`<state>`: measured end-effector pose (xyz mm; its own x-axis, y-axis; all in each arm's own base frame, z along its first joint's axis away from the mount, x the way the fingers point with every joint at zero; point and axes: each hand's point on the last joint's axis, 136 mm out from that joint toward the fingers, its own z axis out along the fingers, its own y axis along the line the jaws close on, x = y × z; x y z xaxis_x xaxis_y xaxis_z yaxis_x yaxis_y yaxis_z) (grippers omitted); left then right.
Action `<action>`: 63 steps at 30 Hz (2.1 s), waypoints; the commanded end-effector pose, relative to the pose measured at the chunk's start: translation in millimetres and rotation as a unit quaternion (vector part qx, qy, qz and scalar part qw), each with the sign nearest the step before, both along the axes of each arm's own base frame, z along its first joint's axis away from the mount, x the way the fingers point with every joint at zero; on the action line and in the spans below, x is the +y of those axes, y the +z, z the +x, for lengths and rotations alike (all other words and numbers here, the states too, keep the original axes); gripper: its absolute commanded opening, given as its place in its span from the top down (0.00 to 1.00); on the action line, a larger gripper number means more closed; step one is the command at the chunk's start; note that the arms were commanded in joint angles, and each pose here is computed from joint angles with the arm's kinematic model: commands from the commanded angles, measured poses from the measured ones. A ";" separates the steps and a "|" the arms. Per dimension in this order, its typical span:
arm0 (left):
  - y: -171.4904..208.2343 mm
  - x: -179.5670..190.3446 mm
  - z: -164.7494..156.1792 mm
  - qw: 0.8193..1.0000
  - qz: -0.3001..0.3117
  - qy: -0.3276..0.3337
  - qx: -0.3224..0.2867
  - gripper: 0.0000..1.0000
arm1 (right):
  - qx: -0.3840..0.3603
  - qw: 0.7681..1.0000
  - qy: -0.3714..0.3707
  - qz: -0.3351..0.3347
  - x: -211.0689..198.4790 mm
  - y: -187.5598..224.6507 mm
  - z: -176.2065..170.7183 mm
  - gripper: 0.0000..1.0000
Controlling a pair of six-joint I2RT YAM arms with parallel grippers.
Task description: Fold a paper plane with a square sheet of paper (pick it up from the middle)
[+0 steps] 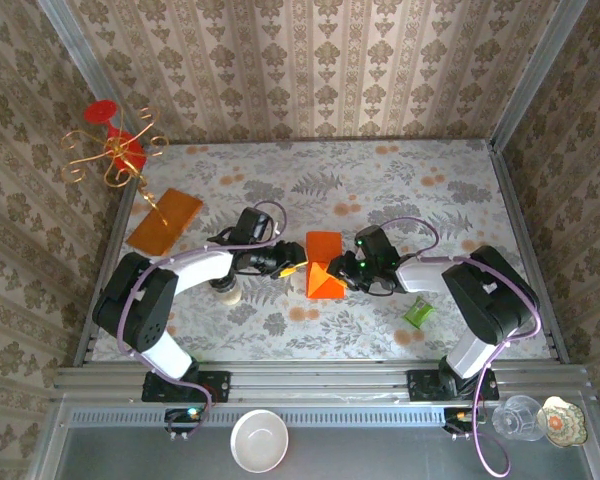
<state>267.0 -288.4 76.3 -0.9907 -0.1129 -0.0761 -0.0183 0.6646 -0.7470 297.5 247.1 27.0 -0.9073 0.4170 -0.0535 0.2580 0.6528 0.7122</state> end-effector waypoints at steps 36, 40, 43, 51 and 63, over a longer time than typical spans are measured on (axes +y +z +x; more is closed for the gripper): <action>-41.0 -27.5 11.9 0.999 0.045 -0.014 0.025 0.72 | 0.004 0.999 -0.033 -0.023 -8.3 -3.5 3.3 0.66; -43.2 -31.9 11.2 0.998 0.046 -0.031 0.029 0.72 | 0.005 0.999 -0.033 -0.021 -7.5 -4.7 3.8 0.66; -48.1 -31.4 10.1 0.997 0.053 -0.032 0.034 0.76 | 0.003 0.999 -0.034 -0.015 -5.1 -3.5 5.9 0.66; -61.7 -24.1 5.7 0.996 0.075 -0.024 0.053 0.83 | -0.011 0.999 -0.038 0.016 5.3 4.4 15.9 0.68; -58.2 -21.7 6.0 0.996 0.074 -0.021 0.050 0.84 | -0.023 0.999 -0.026 0.027 16.1 4.9 19.7 0.84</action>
